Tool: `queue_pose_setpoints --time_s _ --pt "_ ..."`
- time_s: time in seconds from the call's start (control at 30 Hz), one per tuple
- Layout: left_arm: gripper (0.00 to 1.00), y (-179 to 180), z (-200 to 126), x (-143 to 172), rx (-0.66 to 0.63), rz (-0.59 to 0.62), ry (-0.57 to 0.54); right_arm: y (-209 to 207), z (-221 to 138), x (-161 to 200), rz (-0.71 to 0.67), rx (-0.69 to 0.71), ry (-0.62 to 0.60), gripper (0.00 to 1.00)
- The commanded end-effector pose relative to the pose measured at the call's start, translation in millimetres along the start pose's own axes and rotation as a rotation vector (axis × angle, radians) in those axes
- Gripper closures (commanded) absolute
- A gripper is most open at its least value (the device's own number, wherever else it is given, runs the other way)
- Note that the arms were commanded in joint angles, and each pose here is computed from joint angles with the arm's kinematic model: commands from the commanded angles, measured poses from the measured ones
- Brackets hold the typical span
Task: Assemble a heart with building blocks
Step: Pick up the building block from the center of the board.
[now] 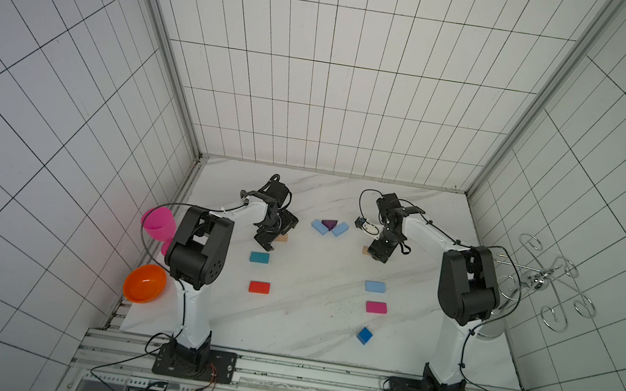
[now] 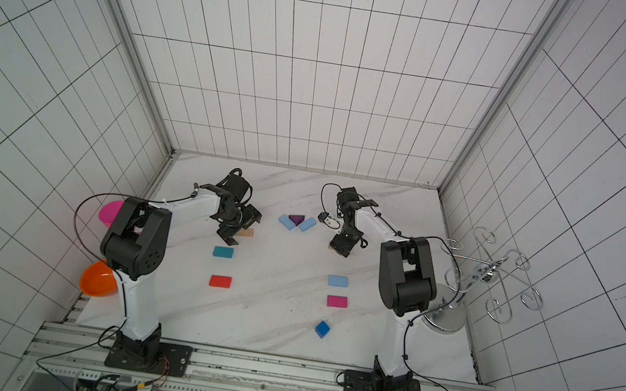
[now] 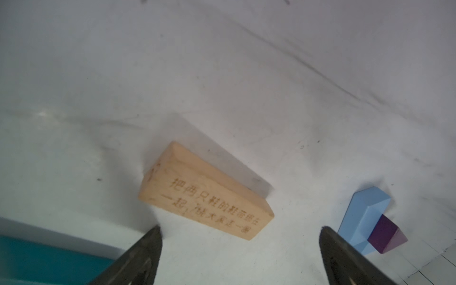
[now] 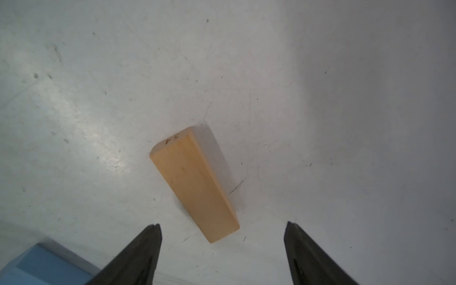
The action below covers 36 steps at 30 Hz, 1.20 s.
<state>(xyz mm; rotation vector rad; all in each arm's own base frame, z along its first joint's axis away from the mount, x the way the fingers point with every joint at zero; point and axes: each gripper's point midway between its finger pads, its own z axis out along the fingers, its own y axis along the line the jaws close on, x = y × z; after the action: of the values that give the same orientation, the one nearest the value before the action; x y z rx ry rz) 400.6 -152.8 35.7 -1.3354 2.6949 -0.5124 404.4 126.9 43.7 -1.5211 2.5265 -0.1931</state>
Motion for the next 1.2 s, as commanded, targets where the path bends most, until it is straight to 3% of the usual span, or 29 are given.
queue_pose_setpoints --time_s 0.0,0.13,0.4,0.67,0.83,1.03,1.17 --pt "0.01 14 11 -10 -0.058 -0.114 -0.032 2 4 -10 -0.026 -0.039 -0.019 0.2" --pt "0.04 13 18 -14 -0.075 -0.129 -0.035 8 15 -10 -0.025 -0.08 0.0 0.22" --pt "0.37 27 45 -15 -0.155 -0.16 -0.012 18 29 -12 -0.006 -0.172 0.03 0.31" --pt "0.47 26 54 -17 -0.233 -0.159 0.012 34 34 -8 0.011 -0.277 0.035 0.32" --pt "0.66 32 54 -26 -0.308 -0.119 0.0 41 31 -6 0.029 -0.338 0.022 0.37" --pt "0.75 50 58 -27 -0.363 -0.03 0.041 40 26 -4 0.059 -0.359 0.002 0.46" --pt "0.77 49 60 -21 -0.354 0.132 0.096 35 23 -4 0.071 -0.339 -0.012 0.65"
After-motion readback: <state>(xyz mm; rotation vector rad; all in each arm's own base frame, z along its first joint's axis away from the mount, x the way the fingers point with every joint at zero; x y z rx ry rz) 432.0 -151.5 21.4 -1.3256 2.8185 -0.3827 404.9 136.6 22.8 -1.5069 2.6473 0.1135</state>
